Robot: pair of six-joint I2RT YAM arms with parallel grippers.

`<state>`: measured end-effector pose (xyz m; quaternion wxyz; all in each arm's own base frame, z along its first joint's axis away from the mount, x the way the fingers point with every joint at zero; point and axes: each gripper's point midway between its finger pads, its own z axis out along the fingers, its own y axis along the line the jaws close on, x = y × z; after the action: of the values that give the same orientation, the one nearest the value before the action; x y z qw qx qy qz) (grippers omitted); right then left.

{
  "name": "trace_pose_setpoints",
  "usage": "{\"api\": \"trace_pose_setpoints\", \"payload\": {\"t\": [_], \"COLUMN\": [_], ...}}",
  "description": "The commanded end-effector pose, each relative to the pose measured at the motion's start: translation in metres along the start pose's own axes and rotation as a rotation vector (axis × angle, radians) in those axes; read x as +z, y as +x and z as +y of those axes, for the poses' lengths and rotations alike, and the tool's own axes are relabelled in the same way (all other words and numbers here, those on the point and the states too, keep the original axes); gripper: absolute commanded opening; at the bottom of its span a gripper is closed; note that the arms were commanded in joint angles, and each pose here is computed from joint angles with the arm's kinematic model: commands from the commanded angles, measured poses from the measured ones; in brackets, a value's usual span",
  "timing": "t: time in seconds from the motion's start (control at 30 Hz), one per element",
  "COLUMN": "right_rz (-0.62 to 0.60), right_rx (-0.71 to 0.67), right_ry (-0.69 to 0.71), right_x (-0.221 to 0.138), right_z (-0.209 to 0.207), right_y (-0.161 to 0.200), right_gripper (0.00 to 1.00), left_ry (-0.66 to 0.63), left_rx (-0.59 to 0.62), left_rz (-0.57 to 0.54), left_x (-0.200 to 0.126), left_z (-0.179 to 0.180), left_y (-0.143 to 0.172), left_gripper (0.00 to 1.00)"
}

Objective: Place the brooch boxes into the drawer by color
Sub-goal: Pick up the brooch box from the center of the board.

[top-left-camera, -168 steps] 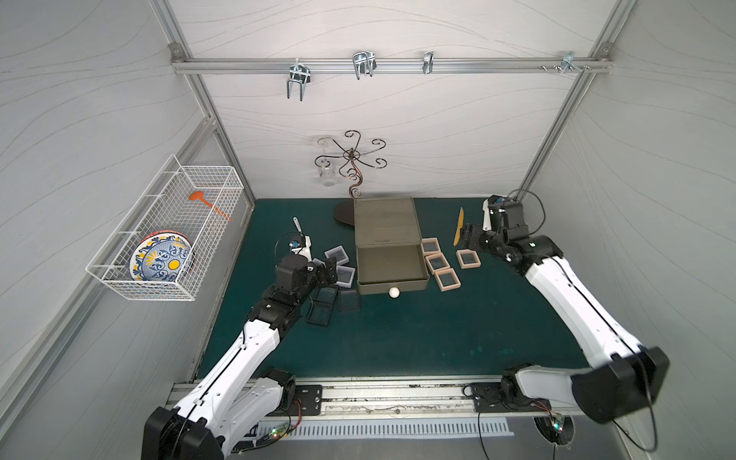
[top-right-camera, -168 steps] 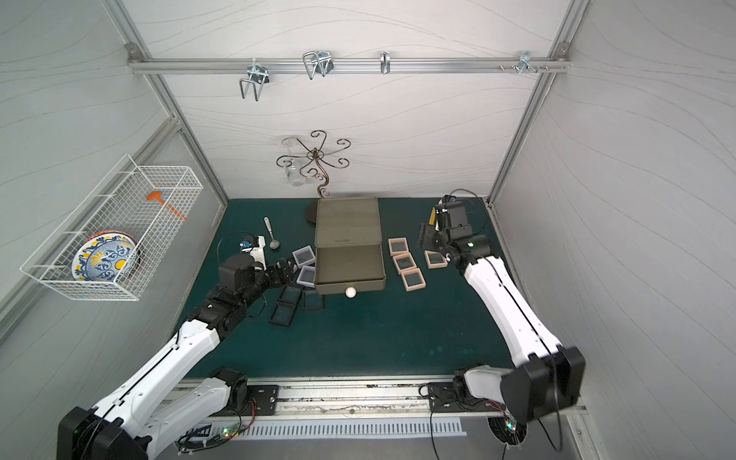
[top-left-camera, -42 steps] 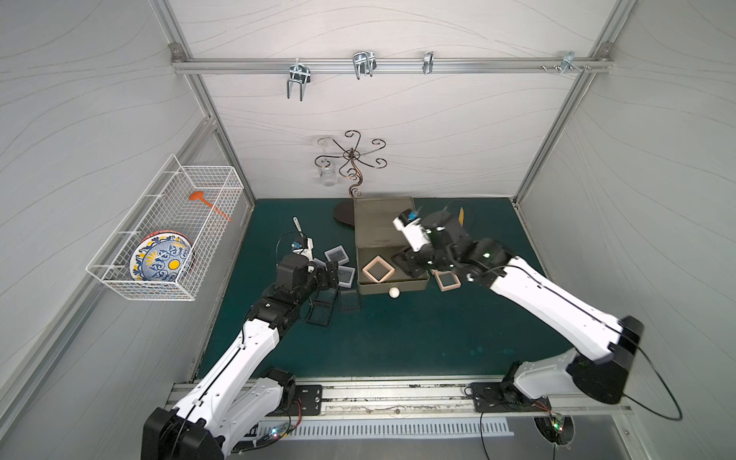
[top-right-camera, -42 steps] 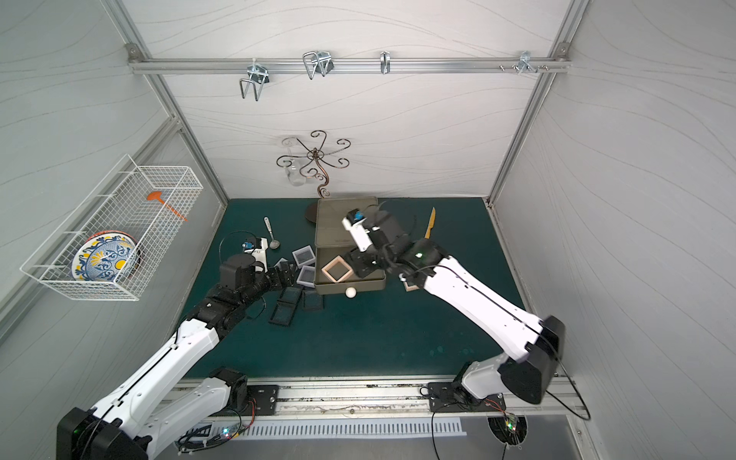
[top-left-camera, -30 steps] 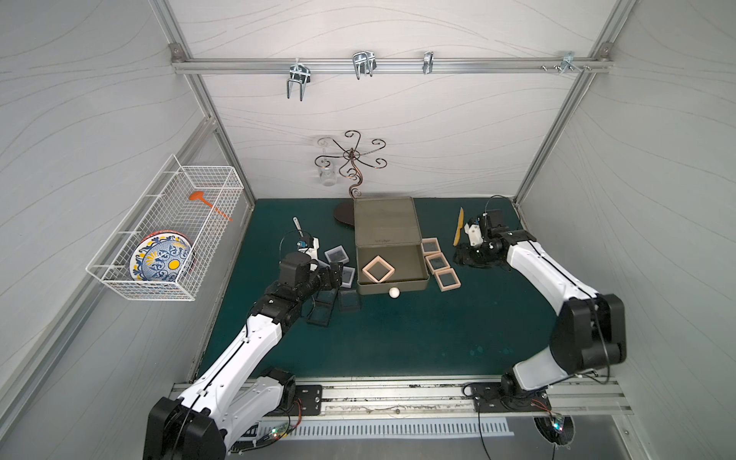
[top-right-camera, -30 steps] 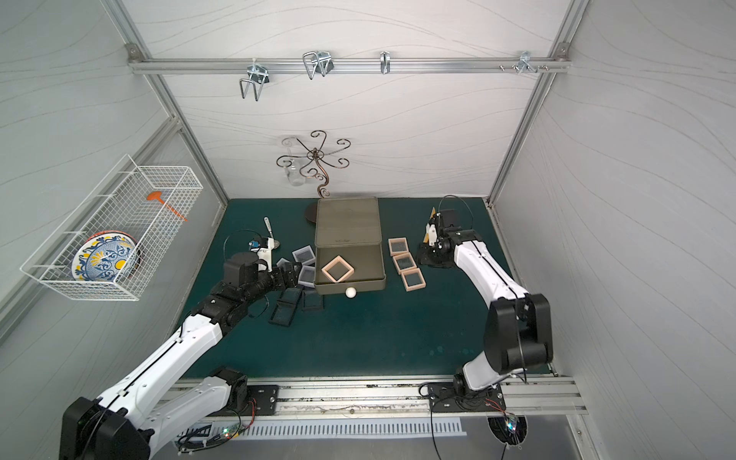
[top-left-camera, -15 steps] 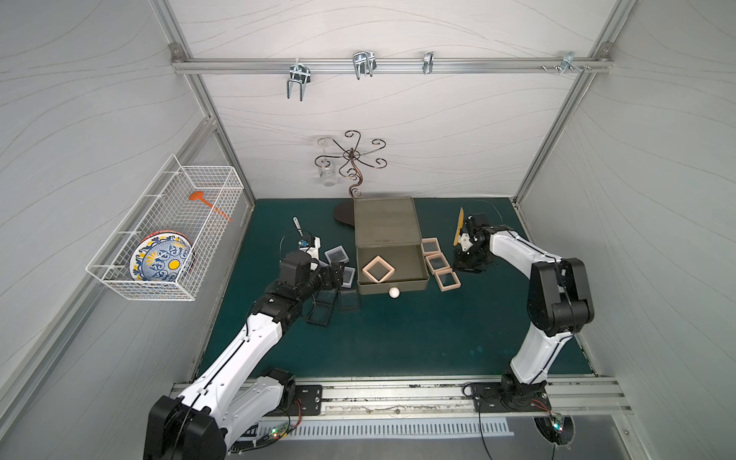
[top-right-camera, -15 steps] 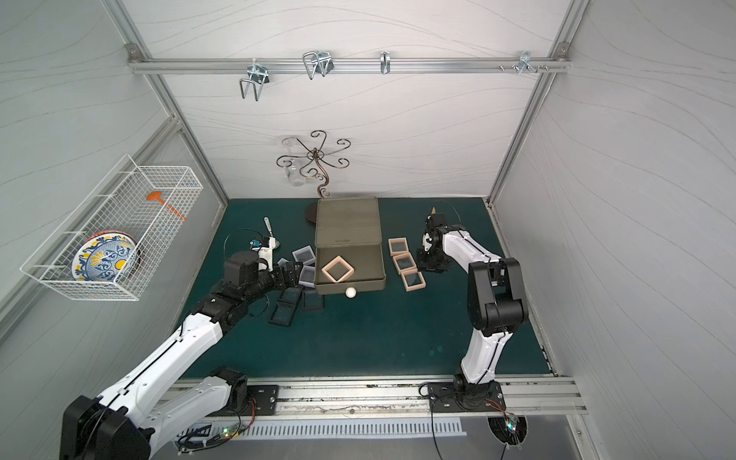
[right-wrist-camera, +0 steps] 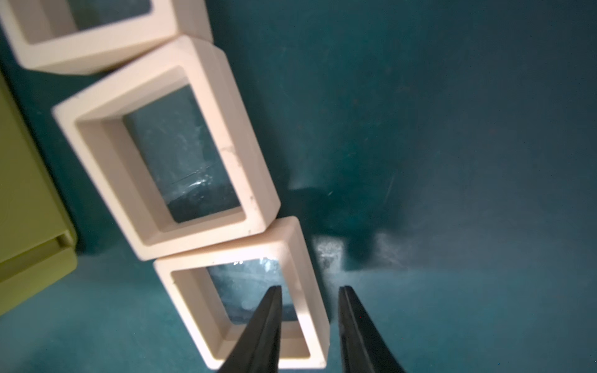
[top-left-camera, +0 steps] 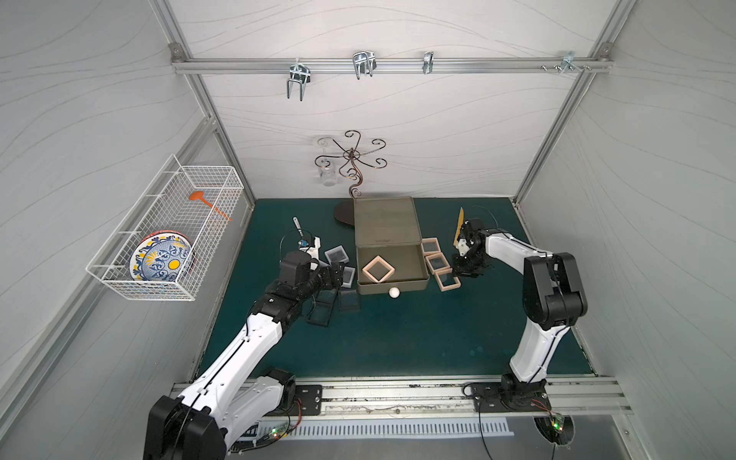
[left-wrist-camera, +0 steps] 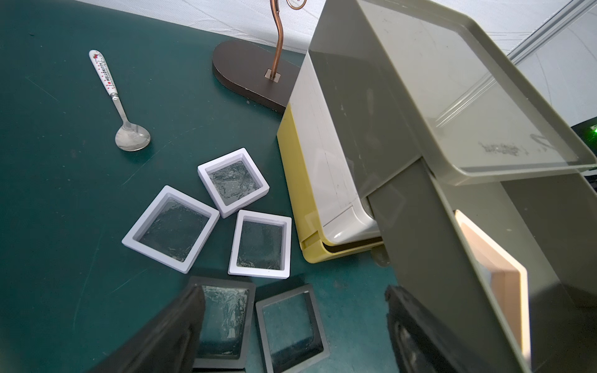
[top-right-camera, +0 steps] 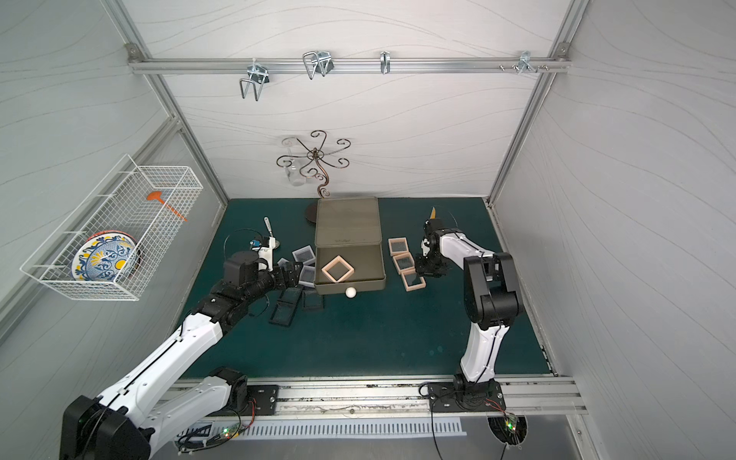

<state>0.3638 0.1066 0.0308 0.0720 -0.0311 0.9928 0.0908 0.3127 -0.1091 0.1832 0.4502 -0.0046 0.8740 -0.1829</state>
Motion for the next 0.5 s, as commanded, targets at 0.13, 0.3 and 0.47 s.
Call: {"api": "trace_pose_setpoints", "payload": {"t": [0.13,0.3,0.47], "right_rz": [0.035,-0.074,-0.284], "right_rx": [0.012,0.027,0.047], "right_ry": [-0.022,-0.008,0.041], "right_x": [0.008,-0.028,-0.099], "right_z": [0.004,0.003,-0.002], "right_y": [0.009,-0.004,-0.021], "right_gripper": [0.09,0.03,0.04], "left_ry": [0.025,0.014,0.010], "left_rx": [0.008,0.006,0.003], "left_rz": [-0.080,-0.085,-0.089], "left_x": [-0.008,-0.010,-0.010], "left_z": [-0.009,-0.007,-0.006], "left_y": [-0.028,-0.028,-0.029], "left_gripper": [0.91,0.91,0.91]}}
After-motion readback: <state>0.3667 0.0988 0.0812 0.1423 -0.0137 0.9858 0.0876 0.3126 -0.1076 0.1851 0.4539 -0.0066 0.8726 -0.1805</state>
